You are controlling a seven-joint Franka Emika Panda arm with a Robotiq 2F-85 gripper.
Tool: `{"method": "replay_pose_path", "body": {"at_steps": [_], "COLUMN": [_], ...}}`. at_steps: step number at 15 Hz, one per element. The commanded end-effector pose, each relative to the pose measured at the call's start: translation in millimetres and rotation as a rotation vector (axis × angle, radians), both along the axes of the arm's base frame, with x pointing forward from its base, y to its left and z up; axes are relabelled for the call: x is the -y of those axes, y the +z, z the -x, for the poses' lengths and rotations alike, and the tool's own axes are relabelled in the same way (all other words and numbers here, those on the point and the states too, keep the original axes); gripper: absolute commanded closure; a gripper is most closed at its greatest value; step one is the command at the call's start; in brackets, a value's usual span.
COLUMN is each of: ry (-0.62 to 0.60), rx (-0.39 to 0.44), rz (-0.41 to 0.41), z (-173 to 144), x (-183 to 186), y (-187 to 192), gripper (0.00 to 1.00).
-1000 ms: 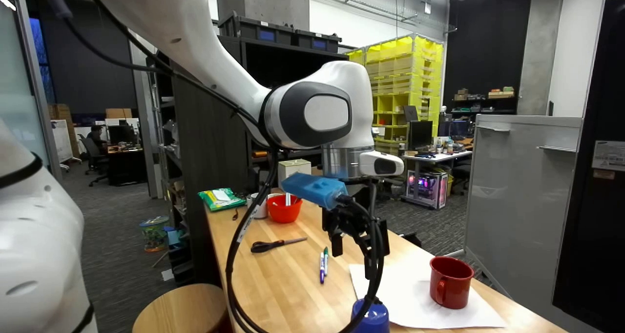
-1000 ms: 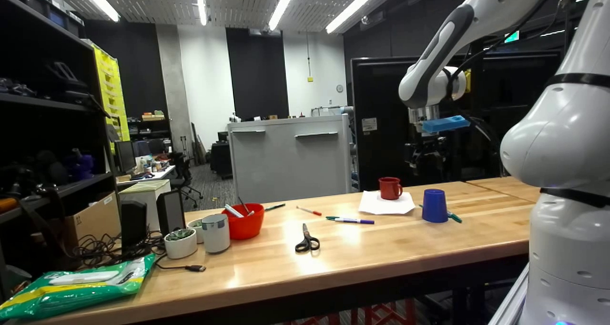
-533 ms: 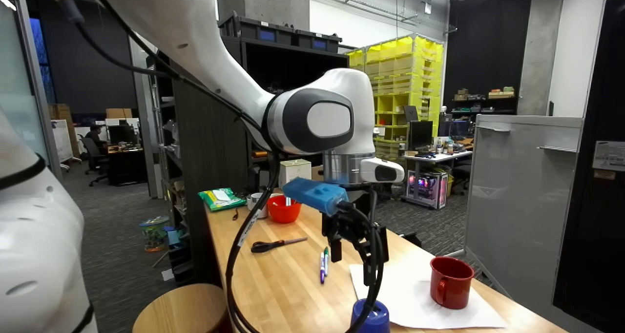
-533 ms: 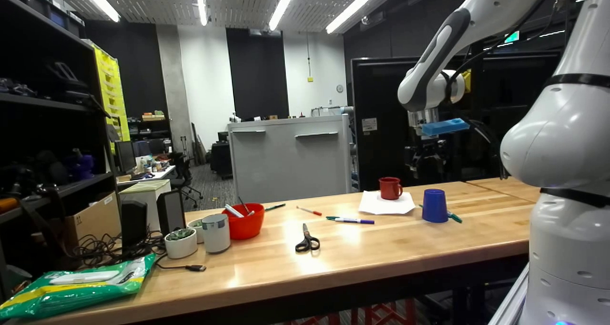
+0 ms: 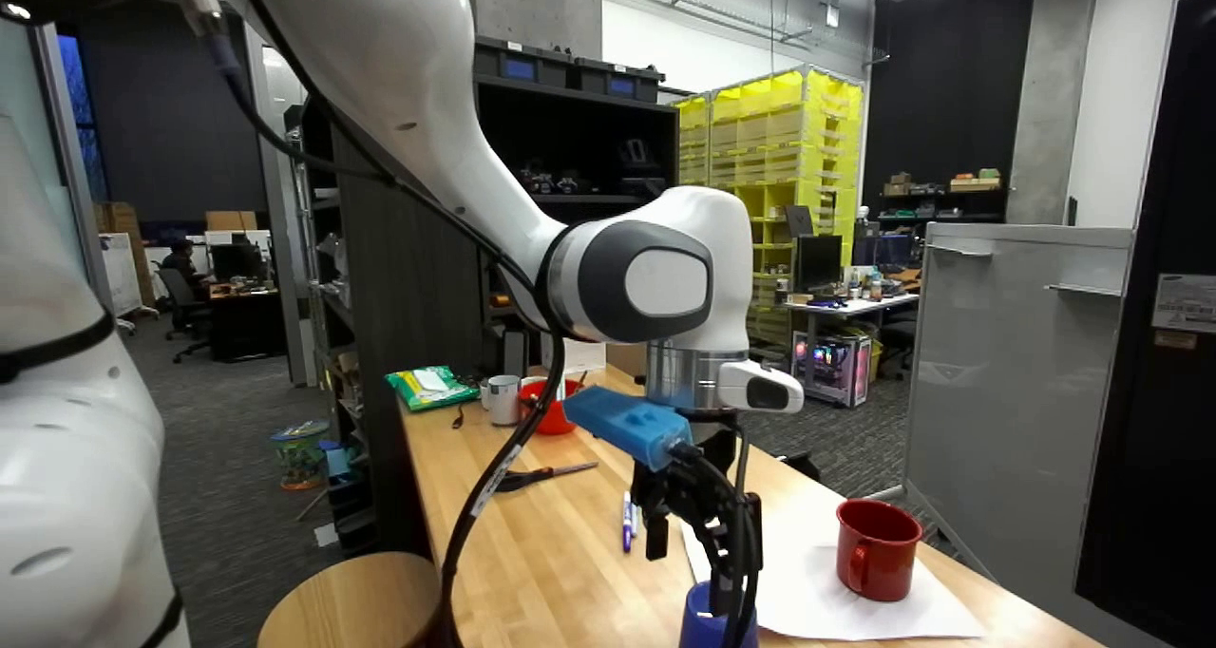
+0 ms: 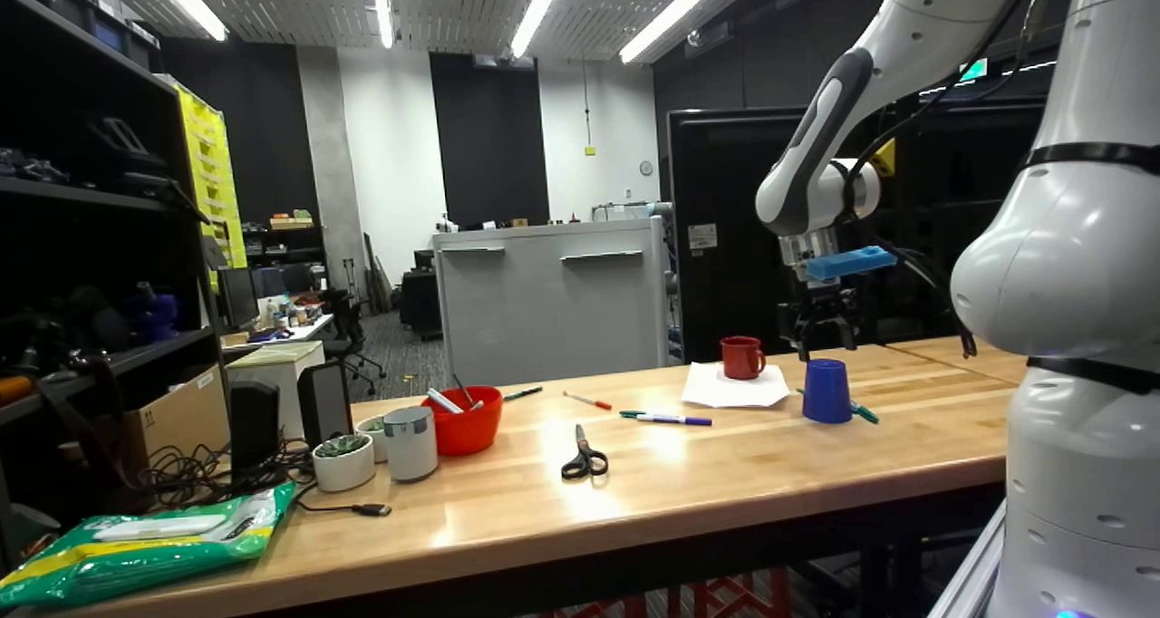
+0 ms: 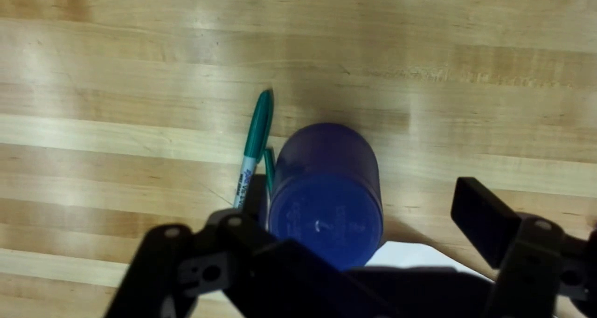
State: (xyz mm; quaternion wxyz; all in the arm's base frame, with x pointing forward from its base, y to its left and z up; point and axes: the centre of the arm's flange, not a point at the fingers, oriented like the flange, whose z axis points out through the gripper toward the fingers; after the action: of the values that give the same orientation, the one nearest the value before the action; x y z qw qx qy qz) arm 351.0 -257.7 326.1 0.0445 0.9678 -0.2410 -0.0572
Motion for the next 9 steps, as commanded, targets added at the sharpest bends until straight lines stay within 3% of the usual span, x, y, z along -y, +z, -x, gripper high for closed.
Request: {"method": "replay_pose_path", "body": {"at_steps": [1,9], "ry": [-0.007,0.028], "rx": [0.007,0.016], "rz": [0.002,0.012], "z": [-5,-20], "x": [15,21], "y": [-11,-36], "gripper": [0.00,0.00]}}
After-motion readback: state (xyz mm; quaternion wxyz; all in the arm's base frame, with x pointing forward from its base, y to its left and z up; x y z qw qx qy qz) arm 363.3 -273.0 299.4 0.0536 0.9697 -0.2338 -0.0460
